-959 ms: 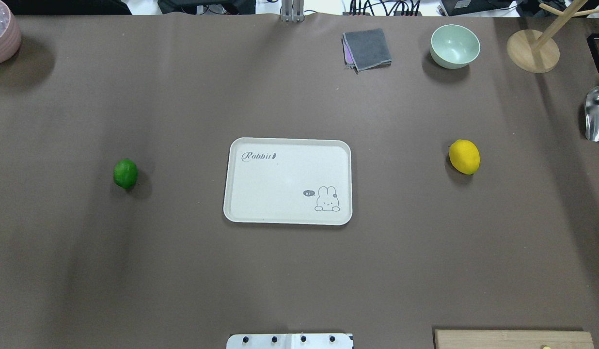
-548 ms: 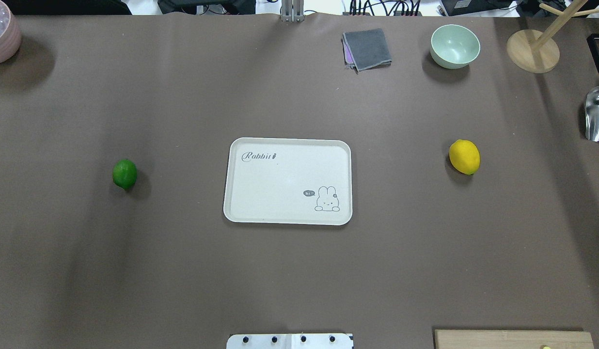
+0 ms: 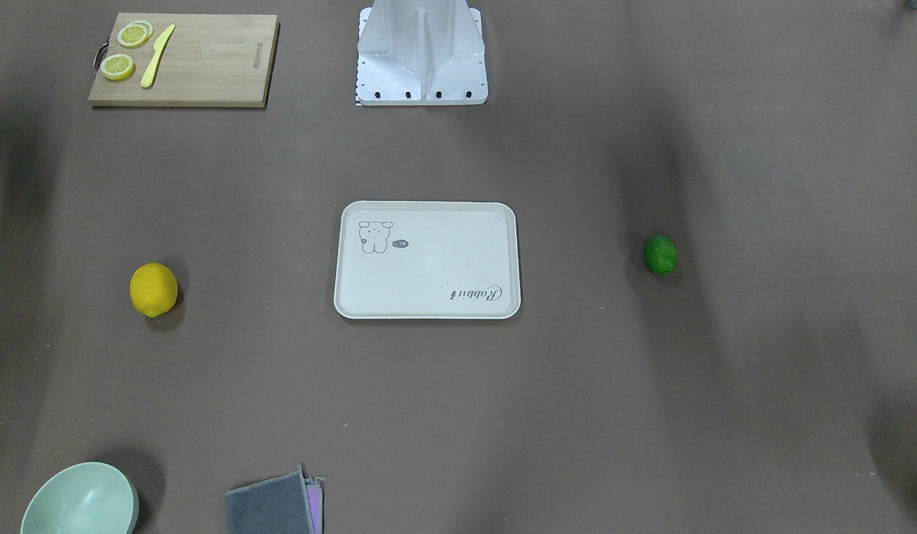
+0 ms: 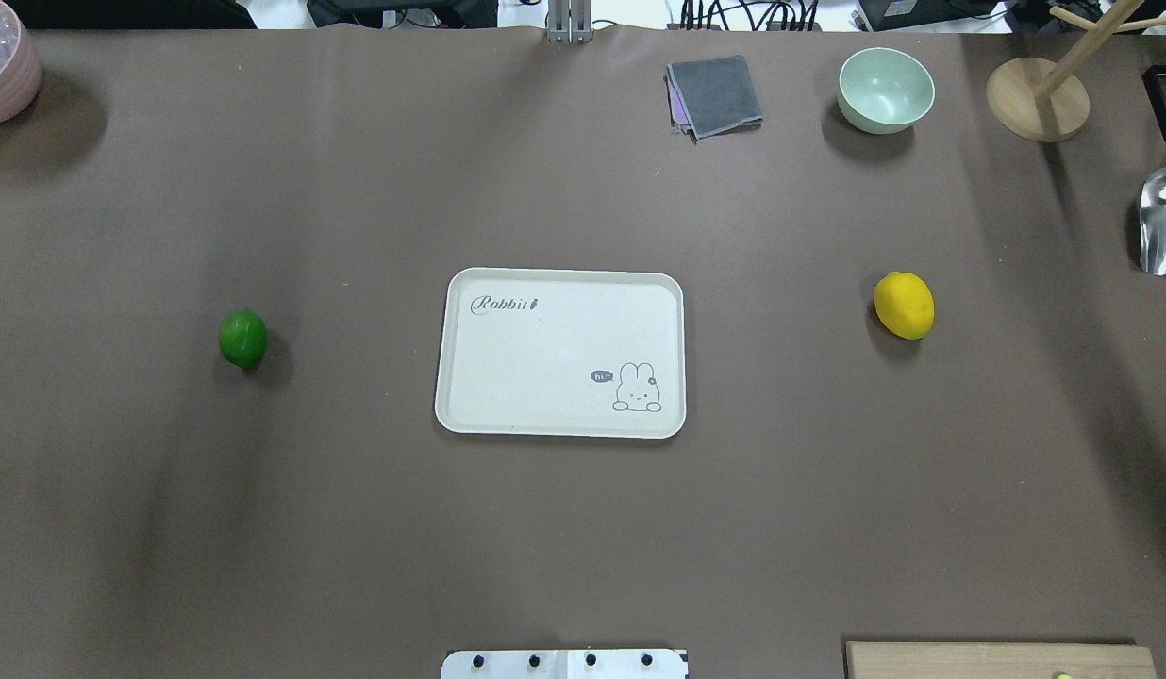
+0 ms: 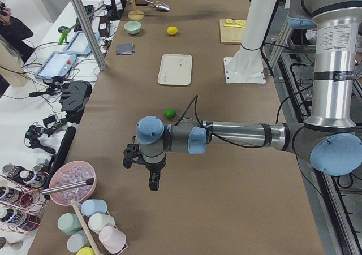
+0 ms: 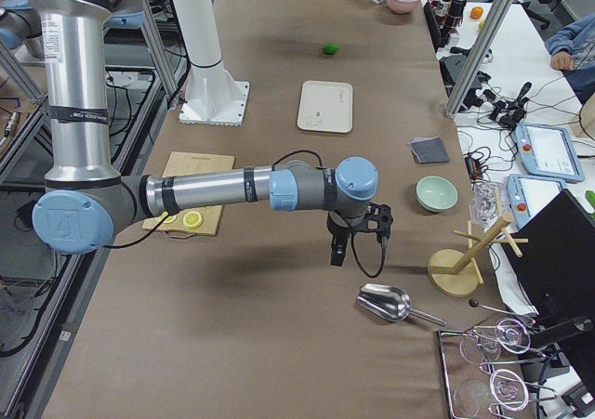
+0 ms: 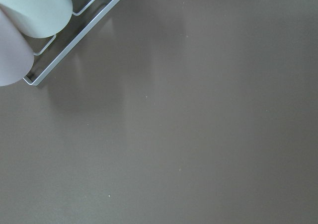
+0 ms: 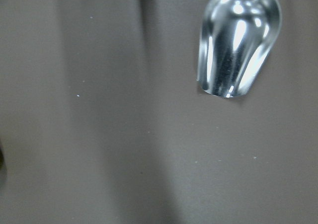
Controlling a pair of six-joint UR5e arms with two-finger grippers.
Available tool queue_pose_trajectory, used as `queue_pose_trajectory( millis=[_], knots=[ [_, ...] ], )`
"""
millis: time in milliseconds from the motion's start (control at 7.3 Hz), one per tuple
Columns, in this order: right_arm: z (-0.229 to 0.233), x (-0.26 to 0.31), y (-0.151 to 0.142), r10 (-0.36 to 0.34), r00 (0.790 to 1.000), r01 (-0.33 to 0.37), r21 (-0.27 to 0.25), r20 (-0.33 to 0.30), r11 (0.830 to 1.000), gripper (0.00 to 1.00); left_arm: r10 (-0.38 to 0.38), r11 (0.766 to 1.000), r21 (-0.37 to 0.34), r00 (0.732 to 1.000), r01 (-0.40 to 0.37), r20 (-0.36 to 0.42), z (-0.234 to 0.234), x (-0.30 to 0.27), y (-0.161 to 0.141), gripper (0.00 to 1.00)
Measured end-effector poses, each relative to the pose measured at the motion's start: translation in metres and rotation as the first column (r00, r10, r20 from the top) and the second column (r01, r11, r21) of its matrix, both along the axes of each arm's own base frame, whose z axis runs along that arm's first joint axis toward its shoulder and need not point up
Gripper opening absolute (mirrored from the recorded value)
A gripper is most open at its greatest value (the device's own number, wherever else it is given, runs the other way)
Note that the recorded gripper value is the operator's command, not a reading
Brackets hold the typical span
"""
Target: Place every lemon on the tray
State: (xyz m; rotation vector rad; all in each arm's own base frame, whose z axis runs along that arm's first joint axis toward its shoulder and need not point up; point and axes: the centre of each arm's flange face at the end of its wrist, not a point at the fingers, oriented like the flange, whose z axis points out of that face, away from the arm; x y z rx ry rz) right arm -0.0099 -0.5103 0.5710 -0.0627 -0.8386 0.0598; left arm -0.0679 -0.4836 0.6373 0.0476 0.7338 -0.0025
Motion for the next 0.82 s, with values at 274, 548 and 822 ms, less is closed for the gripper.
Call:
queue_pose_trajectory(
  millis=[274,548,822],
  knots=[
    [-0.045,-0.082,-0.027,-0.060,0.998,0.060,-0.011,0.029,0.998,1.00,-0.002,1.000,0.008,0.999,0.003,-0.032,-0.020,0.014,-0.018,0.98],
    [-0.085,-0.162,-0.041,-0.117,0.992,0.118,-0.016,0.035,0.993,1.00,0.008,1.000,0.001,0.998,-0.008,-0.067,-0.049,0.055,-0.042,0.98],
    [-0.105,-0.215,-0.059,-0.157,0.987,0.158,-0.005,0.029,0.988,1.00,-0.015,0.999,-0.053,0.995,0.010,-0.095,-0.088,0.114,-0.063,0.98]
  ],
)
